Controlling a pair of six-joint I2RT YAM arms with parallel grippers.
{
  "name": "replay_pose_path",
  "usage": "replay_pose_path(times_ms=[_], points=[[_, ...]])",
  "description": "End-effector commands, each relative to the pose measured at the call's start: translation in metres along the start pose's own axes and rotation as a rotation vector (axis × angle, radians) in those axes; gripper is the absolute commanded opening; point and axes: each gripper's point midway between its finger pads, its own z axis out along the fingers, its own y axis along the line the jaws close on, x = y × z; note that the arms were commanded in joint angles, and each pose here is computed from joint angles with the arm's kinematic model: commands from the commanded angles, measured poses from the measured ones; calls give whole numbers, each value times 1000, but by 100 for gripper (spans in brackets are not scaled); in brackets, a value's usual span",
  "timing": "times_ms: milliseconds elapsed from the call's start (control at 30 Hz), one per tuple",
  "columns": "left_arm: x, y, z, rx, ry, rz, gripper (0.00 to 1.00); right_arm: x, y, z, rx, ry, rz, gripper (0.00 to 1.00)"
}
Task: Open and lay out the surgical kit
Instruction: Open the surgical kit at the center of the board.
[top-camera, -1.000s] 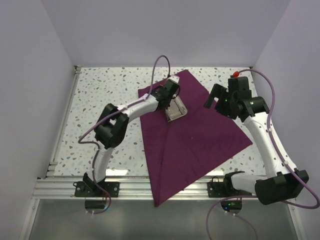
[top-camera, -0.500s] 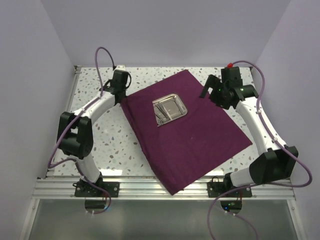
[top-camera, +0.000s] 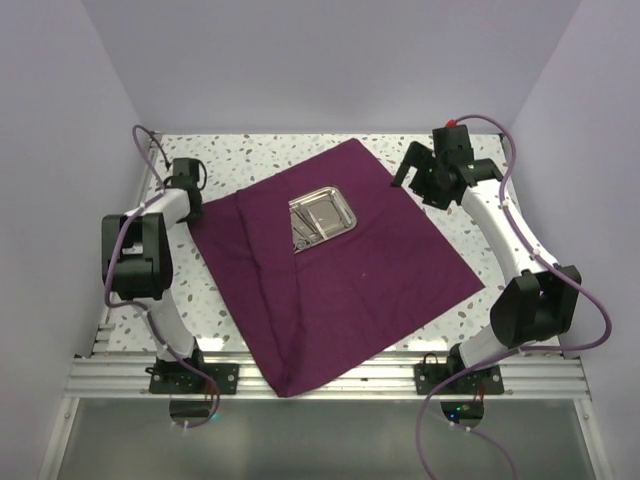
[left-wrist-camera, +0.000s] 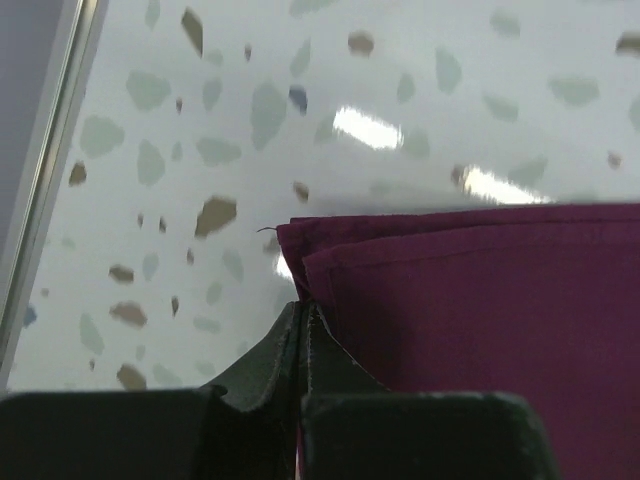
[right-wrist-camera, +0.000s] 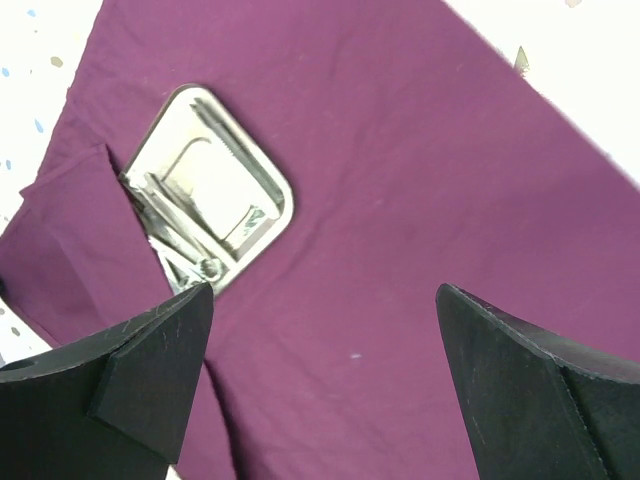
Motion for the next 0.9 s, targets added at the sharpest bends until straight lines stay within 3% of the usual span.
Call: replay_pose_path(times_ms=[0,67,133,167,233,267,333,367,533,567,600,633,667,733,767,800,833,867], points=[[-51,-7,32,10,-75,-50,0,-2,9,5,-35,-1,4,97],[-86,-15,40,25,-114,-64,0,-2,9,8,-31,4,1,97],[-84,-27,65,39,-76,-44,0,0,7,13,-24,17,-7,96],[-115,-33,63,58,-130,-59,0,1,6,16,-16,23,-7,97],[-117,-48,84,93,-108,-48,0,6,4,25,-6,44,-8,96],[-149,-55,79,122,-168,-76,0,6,4,27,-4,46,-8,96],[-150,-79,96,200,-149,-78,0,8,2,36,5,61,-5,96],[-183,-87,87,235,-213,-108,0,9,2,39,8,66,-2,96],[-200,-135,80,429,-284,-125,0,2,6,52,16,68,-5,96],[-208,-141,73,456,-306,-122,5,4,4,59,25,84,-5,96],[-218,-147,59,473,-339,-119,34,1,8,59,20,81,-8,95],[-220,-148,51,465,-347,-128,56,1,7,62,24,85,-7,95],[-222,-150,41,457,-359,-128,99,2,8,65,23,91,-8,95],[-244,-135,7,424,-424,-174,100,3,8,68,22,94,4,95],[-226,-135,9,421,-395,-171,100,2,9,68,18,94,6,95],[-249,-131,-27,459,-488,-195,100,5,9,69,13,96,8,95],[-231,-130,-23,464,-468,-182,100,6,9,70,14,95,11,95],[-229,-155,-48,520,-504,-145,100,11,5,71,19,104,16,95]])
